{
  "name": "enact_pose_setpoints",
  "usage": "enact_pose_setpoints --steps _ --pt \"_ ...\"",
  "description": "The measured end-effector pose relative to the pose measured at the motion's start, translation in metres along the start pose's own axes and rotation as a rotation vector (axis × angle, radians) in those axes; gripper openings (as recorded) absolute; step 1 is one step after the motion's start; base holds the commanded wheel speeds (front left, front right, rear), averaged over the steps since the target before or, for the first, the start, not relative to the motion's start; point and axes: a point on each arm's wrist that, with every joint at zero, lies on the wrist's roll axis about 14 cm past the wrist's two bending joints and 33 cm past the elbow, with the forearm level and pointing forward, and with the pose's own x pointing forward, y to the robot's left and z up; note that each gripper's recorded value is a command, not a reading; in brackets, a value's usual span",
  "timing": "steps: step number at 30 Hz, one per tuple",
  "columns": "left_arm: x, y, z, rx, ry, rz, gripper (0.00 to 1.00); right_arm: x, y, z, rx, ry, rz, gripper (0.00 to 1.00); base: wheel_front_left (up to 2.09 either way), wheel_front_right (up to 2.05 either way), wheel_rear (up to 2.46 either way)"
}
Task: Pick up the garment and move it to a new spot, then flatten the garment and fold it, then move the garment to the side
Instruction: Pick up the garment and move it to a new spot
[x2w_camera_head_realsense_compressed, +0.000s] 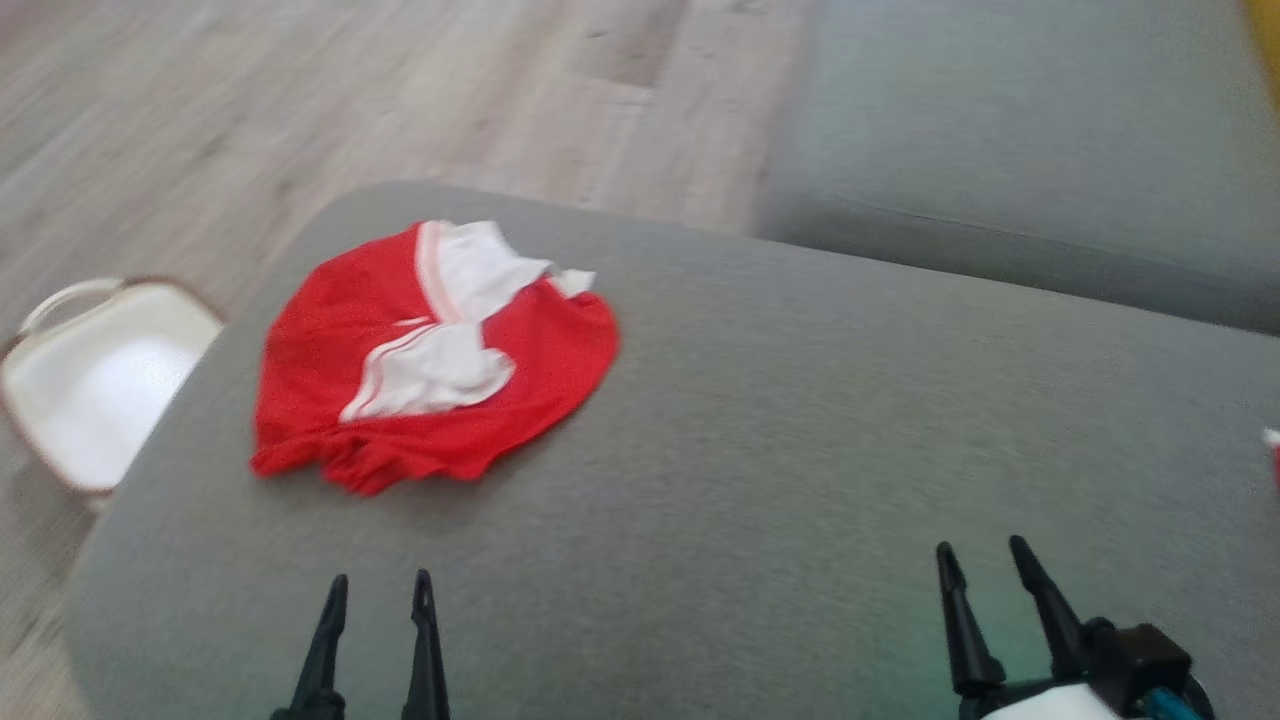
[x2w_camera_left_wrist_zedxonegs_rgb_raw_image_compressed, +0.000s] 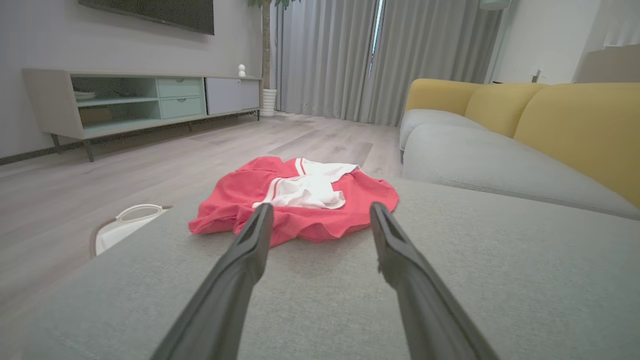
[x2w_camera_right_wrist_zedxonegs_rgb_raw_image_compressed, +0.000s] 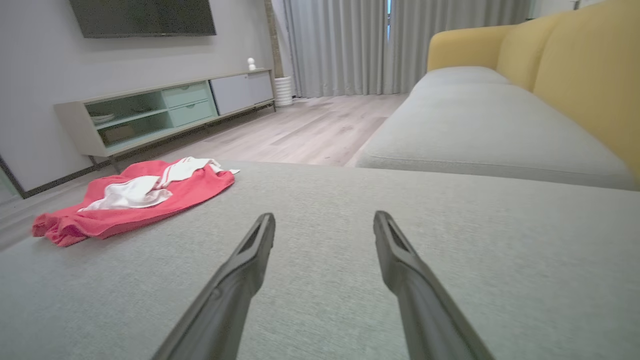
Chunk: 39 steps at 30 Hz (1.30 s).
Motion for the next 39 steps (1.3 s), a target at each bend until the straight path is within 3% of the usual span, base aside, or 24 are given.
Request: enact_pose_setpoints --steps 10,21,25,29,35,39 --pt "-0.018 0.045 0.002 0.003 0.002 0.179 1.0 0.034 0.047 -0.009 -0.001 0.038 0.173 1.0 0.0 0.0 0.0" --pt "-0.01 0.059 0.016 0.064 -0.031 0.213 1.0 0.043 0.052 -0.014 -0.001 0.052 0.196 1.0 0.0 0.0 0.0" --pt "0.027 0.072 0.058 0.135 -0.14 0.197 1.0 0.046 0.041 -0.025 -0.008 0.082 0.185 1.0 0.0 0.0 0.0" --pt "0.091 0.071 0.105 0.236 -0.235 0.117 1.0 0.052 0.013 -0.046 -0.053 0.137 0.182 1.0 0.0 0.0 0.0" --pt "0.184 0.049 0.109 0.303 -0.11 -0.001 1.0 0.081 -0.015 -0.055 -0.098 0.139 0.196 1.0 0.0 0.0 0.0" --pt "0.234 0.041 0.074 0.253 0.076 -0.004 1.0 0.095 -0.039 -0.068 -0.125 0.154 0.191 1.0 0.0 0.0 0.0"
